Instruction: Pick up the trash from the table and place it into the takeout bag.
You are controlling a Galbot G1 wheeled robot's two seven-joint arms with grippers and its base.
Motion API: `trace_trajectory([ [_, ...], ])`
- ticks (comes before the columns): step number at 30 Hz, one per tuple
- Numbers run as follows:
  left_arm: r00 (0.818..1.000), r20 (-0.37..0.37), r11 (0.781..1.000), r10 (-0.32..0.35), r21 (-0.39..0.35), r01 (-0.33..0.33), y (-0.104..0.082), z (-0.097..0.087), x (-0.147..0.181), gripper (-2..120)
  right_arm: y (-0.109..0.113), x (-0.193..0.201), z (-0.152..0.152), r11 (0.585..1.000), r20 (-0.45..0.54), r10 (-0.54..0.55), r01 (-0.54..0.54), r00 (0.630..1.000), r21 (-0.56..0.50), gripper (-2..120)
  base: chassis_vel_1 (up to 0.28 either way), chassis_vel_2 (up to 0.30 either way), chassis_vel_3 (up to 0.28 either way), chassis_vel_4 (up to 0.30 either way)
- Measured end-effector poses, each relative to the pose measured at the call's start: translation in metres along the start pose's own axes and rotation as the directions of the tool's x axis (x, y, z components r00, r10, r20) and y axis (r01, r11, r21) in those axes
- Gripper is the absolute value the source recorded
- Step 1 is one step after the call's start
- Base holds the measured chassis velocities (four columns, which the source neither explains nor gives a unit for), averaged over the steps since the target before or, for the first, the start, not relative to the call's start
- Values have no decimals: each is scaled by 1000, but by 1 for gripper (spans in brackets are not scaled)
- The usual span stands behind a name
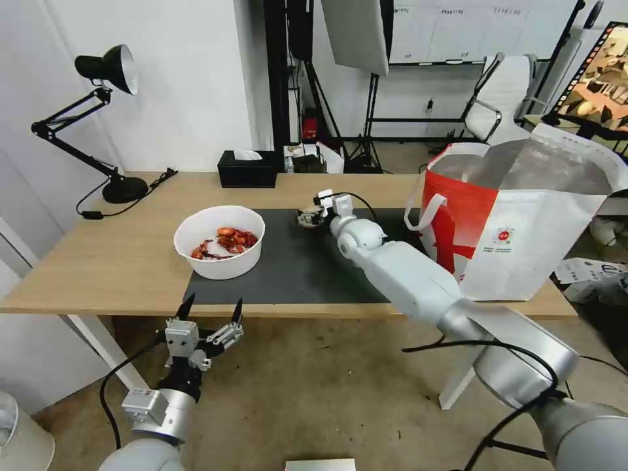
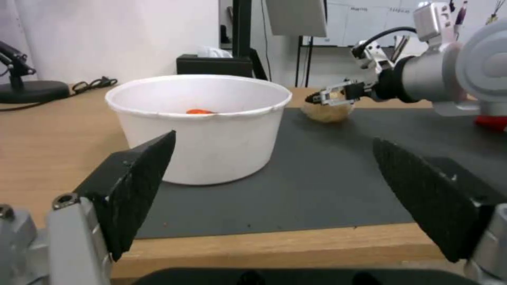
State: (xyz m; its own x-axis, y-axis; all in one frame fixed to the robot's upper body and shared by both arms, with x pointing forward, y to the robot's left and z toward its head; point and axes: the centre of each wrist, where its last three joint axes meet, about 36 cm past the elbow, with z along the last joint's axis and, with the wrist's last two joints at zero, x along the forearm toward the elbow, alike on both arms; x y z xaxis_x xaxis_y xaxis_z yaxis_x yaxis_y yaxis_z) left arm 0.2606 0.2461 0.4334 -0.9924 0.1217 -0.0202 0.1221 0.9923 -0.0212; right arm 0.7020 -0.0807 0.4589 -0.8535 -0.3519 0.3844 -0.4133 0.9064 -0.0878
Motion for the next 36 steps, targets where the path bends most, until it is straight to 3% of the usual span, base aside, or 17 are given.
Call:
trace_trajectory([
  [9, 1000, 5, 1000, -1, 13, 1, -2, 2, 2, 100, 10, -6, -9, 1000, -62, 12, -10, 998, 26, 96, 0, 0, 0, 0],
  [16, 1000, 2, 1000, 0, 15, 0, -2, 3, 2, 100, 9, -7, -14, 999, -137, 31, -27, 990, 33, 66, 0, 0, 0, 0],
  [27, 1000, 3, 1000, 2, 15, -2, -2, 4, 1, 100, 2, 0, -14, 999, -133, 37, -34, 990, 24, 30, 0, 0, 0, 0],
  [31, 1000, 5, 1000, 3, 14, -3, -1, 1, 2, 100, 5, 36, -26, 998, -12, 59, -59, 998, 9, 13, 0, 0, 0, 0],
  [32, 1000, 5, 1000, 3, 14, -3, -1, 1, 2, 100, 5, 36, -26, 998, -12, 59, -59, 998, 9, 13, 0, 0, 0, 0],
  [35, 1000, 10, 1000, 4, 14, -4, -2, -2, 4, 100, 8, 93, -34, 989, 152, 143, -147, 978, 16, 7, 0, 0, 0, 0],
  [36, 1000, 10, 1000, 4, 14, -4, -2, -2, 4, 100, 8, 93, -34, 989, 152, 143, -147, 978, 16, 7, 0, 0, 0, 0],
])
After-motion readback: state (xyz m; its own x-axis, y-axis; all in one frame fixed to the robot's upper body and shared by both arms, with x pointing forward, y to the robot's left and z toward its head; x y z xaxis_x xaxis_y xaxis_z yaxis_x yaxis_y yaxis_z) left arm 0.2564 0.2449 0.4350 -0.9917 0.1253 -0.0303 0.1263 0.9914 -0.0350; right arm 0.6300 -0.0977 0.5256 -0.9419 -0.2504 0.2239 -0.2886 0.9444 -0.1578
